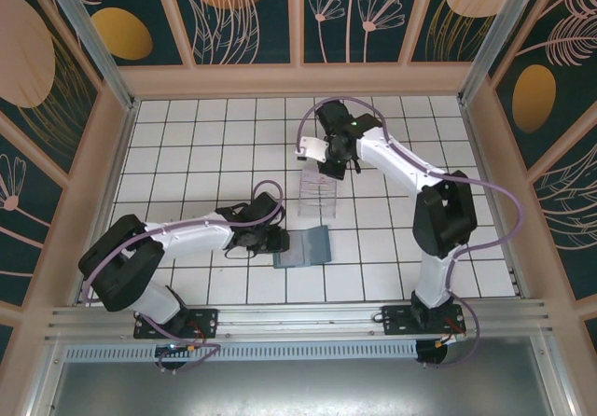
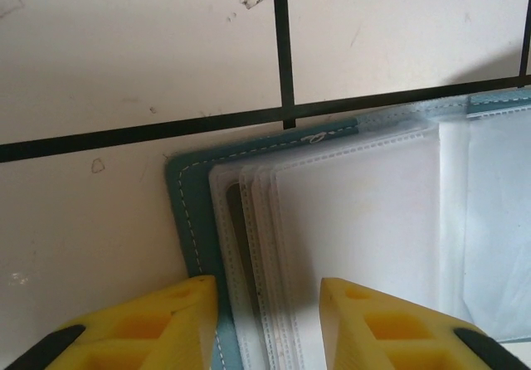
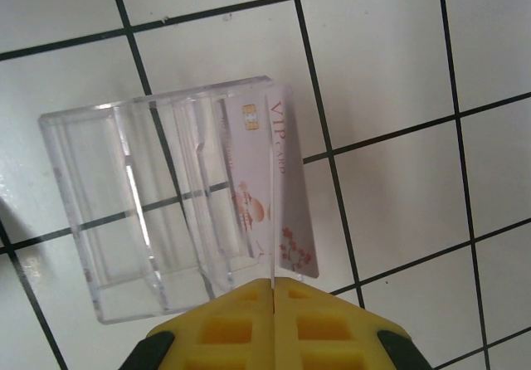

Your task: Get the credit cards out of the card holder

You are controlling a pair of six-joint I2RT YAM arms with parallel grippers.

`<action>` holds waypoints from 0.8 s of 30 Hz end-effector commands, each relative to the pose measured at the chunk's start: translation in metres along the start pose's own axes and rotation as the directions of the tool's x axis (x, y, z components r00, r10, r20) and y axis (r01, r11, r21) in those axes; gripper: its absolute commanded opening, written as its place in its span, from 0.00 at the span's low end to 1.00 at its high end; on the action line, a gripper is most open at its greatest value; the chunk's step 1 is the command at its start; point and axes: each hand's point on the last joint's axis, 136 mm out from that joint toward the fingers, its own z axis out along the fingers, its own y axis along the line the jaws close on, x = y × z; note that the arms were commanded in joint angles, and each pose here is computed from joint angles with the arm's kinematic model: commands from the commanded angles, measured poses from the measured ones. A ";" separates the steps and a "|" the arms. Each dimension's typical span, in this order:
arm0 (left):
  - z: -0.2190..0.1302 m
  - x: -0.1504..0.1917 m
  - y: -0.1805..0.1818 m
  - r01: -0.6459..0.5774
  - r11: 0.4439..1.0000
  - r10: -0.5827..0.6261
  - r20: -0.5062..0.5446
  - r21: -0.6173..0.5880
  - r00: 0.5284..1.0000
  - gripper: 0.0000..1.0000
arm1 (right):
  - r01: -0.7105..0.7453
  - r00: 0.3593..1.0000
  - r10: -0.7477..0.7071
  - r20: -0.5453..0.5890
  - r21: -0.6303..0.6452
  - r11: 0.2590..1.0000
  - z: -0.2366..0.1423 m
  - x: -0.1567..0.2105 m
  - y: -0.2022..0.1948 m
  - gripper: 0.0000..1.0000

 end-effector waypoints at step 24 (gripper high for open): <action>-0.004 0.003 -0.001 0.014 1.000 -0.014 0.008 0.020 1.000 0.43 | 0.082 0.988 -0.106 -0.114 -0.198 0.977 0.035 0.011 0.021 0.00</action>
